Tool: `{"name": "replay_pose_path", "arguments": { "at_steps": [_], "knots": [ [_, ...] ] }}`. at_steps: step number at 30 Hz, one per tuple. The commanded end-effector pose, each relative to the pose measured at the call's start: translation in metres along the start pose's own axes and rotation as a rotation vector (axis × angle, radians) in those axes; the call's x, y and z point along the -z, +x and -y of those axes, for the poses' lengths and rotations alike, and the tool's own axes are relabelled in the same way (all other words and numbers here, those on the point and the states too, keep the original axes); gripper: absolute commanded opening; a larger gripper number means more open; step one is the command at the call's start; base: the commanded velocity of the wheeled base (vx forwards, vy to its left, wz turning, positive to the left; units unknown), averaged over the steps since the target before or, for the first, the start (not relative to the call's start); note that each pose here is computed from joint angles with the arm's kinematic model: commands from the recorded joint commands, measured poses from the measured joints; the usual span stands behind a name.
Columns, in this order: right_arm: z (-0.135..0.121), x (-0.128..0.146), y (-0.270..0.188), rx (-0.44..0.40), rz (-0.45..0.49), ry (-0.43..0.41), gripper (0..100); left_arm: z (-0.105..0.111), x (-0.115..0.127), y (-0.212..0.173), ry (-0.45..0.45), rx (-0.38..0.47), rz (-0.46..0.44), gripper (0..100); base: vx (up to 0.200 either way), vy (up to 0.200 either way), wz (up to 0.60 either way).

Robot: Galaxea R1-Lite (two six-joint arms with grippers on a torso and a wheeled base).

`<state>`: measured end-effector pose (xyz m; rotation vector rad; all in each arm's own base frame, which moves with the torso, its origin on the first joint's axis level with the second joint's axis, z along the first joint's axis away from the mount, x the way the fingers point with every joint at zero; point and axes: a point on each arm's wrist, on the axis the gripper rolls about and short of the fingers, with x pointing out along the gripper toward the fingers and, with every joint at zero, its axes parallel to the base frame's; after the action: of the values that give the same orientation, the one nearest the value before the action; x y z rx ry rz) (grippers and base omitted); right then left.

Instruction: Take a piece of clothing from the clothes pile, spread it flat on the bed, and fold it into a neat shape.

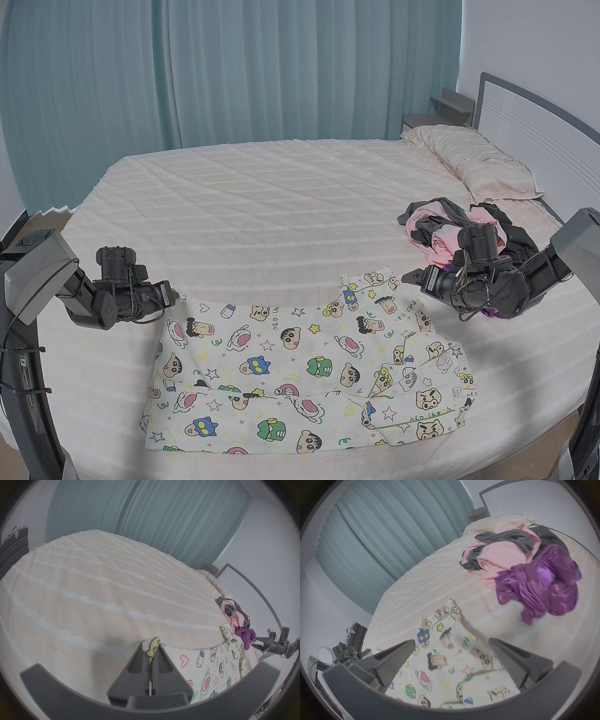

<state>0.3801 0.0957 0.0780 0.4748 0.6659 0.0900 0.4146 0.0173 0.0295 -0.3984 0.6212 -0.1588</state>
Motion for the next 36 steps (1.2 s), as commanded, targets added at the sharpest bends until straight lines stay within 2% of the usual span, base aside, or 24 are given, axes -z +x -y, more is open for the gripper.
{"name": "replay_pose_path", "arguments": {
  "at_steps": [1, 4, 8, 19, 20, 30, 36],
  "knots": [
    [0.004, -0.005, 0.06, 0.007, -0.061, -0.012, 100, 0.003, -0.004, -0.004, 0.004, 0.004, 0.013, 0, 0.0, 0.0, 0.0],
    [0.0, -0.012, 0.072, 0.022, -0.084, -0.026, 100, 0.004, -0.004, -0.005, 0.002, 0.004, 0.011, 0, 0.0, 0.0, 0.0],
    [0.008, -0.015, 0.084, 0.045, -0.104, -0.088, 100, 0.005, -0.003, -0.004, 0.003, 0.004, 0.008, 0, 0.0, 0.0, 0.0],
    [0.006, -0.009, 0.105, 0.032, -0.139, -0.106, 100, 0.003, -0.001, -0.003, -0.001, -0.003, 0.002, 0, 0.0, 0.0, 0.0],
    [0.004, -0.008, 0.104, 0.028, -0.143, -0.107, 0, 0.003, -0.001, -0.002, -0.002, -0.003, -0.001, 0, 0.0, 0.0, 0.0],
    [0.001, -0.015, 0.095, 0.012, -0.145, -0.087, 0, 0.004, -0.002, -0.002, 0.0, -0.02, 0.007, 0, 0.0, 0.0, 0.0],
    [0.0, -0.03, 0.08, -0.018, -0.121, -0.008, 0, 0.005, -0.004, -0.005, 0.002, -0.026, 0.019, 0, 0.0, 0.0, 0.0]
  ]
}}
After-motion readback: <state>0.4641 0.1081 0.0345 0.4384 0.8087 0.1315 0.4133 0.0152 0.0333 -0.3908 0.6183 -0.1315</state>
